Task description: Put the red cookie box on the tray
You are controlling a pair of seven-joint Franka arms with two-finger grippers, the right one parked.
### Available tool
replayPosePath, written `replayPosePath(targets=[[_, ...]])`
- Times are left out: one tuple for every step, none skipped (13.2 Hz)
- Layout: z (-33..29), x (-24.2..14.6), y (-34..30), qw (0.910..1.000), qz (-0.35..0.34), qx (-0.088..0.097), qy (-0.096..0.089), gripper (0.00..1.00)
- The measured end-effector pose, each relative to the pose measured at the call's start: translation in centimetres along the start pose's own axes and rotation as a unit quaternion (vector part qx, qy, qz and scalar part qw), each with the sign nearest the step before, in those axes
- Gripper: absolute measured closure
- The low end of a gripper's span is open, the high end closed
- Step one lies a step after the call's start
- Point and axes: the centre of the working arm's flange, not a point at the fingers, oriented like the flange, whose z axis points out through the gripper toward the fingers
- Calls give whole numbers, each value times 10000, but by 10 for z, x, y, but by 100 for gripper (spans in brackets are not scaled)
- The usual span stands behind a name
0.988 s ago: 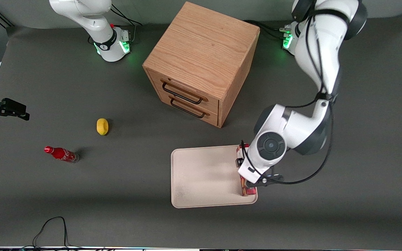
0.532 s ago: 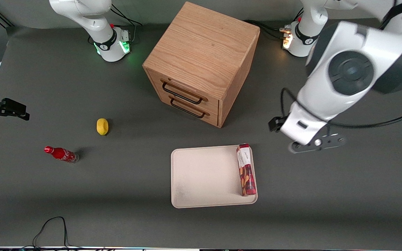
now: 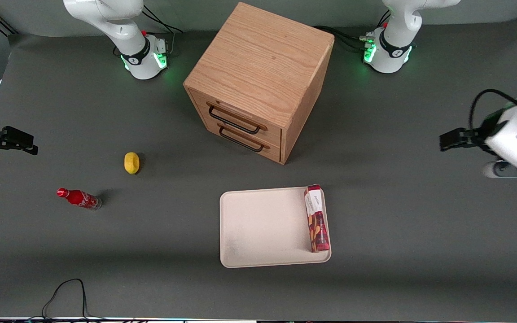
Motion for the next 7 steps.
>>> replayPosePath(targets=[[7,2,-8,10000,2,-8,74,0],[15,3,-9,9999,12,-7,166,0],[23,0,-6,9997,31,0,243,0],[28,-5,-5,9996,40,9,290,0],[30,-10,-5,9996,37,18,294,0],[28,-15,-6,9995,31,24,325,0],[25,-18,-6,9992,21,27,389,0]])
